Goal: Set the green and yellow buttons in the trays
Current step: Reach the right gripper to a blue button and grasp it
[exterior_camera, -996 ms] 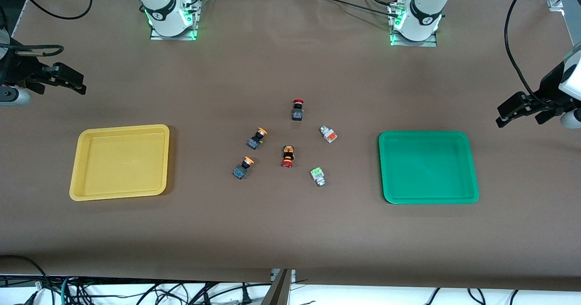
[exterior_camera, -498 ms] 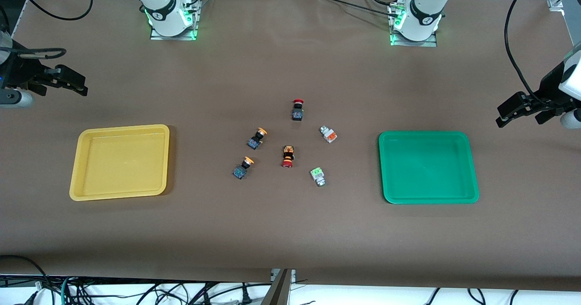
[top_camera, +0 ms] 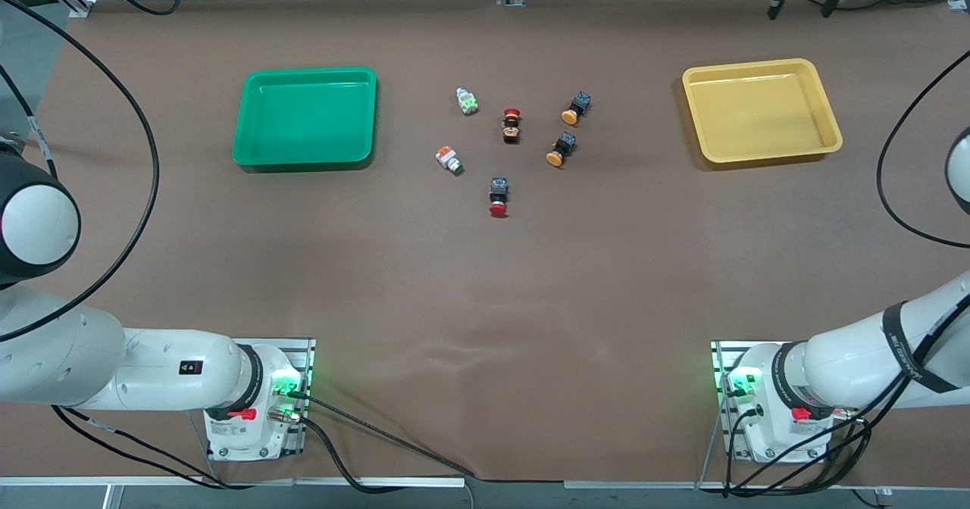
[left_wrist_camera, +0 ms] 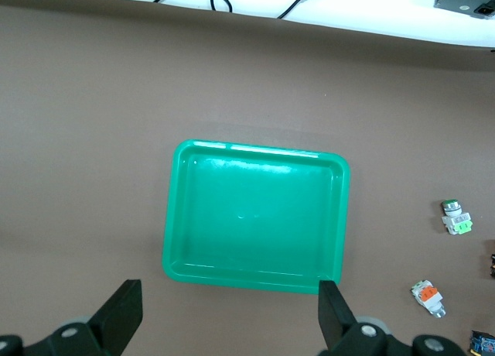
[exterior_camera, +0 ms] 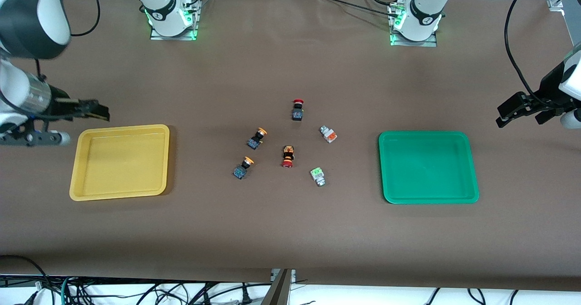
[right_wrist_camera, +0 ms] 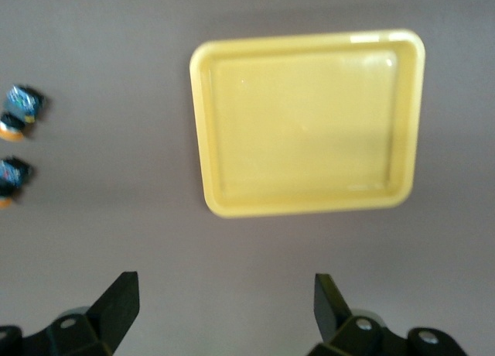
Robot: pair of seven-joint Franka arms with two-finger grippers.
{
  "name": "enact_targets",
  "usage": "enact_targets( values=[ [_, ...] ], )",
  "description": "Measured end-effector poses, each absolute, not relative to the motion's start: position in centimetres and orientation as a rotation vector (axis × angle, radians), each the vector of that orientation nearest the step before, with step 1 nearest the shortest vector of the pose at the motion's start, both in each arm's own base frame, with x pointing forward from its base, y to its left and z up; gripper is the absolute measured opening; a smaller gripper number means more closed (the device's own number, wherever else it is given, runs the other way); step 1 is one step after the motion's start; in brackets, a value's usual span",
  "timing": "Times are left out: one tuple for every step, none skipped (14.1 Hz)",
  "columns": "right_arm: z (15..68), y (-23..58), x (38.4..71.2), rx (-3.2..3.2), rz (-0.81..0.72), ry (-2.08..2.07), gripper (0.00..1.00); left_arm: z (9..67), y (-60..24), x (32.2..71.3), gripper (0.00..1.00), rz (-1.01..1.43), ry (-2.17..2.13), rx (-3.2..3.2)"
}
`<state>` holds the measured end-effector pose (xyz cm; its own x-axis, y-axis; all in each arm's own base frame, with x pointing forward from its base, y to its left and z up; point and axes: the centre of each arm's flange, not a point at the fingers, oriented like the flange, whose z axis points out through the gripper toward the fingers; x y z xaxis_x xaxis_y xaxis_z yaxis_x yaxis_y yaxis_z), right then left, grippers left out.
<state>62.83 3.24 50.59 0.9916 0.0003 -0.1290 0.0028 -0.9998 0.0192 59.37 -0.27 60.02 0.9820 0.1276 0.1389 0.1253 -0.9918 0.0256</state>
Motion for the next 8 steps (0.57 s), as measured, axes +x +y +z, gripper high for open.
enact_targets(
  values=[
    [49.2,4.3,63.8,3.128,-0.175,-0.046,1.00,60.0,-0.3,59.4,1.00,0.220,0.198,3.111],
    [47.5,5.7,64.6,3.149,-0.161,-0.114,1.00,60.0,-0.3,59.4,1.00,0.220,0.198,3.111],
    [45.7,7.4,65.4,3.172,-0.147,-0.173,1.00,60.0,-0.2,59.4,1.00,0.220,0.199,3.111],
    [43.7,9.5,66.2,3.190,-0.127,-0.221,1.00,60.0,-0.2,59.4,1.00,0.220,0.201,3.111],
    [41.7,12.0,66.8,3.196,-0.103,-0.285,1.00,60.0,-0.1,59.4,1.00,0.220,0.202,3.111],
    [39.8,14.8,67.1,3.193,-0.077,-0.380,1.00,60.0,-0.1,59.4,1.00,0.220,0.203,3.111],
    [38.1,17.8,67.2,3.184,-0.057,-0.482,1.00,60.0,-0.1,59.4,1.00,0.220,0.203,3.111],
    [36.5,20.9,66.9,3.174,-0.046,-0.560,1.00,60.0,-0.1,59.4,1.00,0.220,0.204,3.111]
  ],
)
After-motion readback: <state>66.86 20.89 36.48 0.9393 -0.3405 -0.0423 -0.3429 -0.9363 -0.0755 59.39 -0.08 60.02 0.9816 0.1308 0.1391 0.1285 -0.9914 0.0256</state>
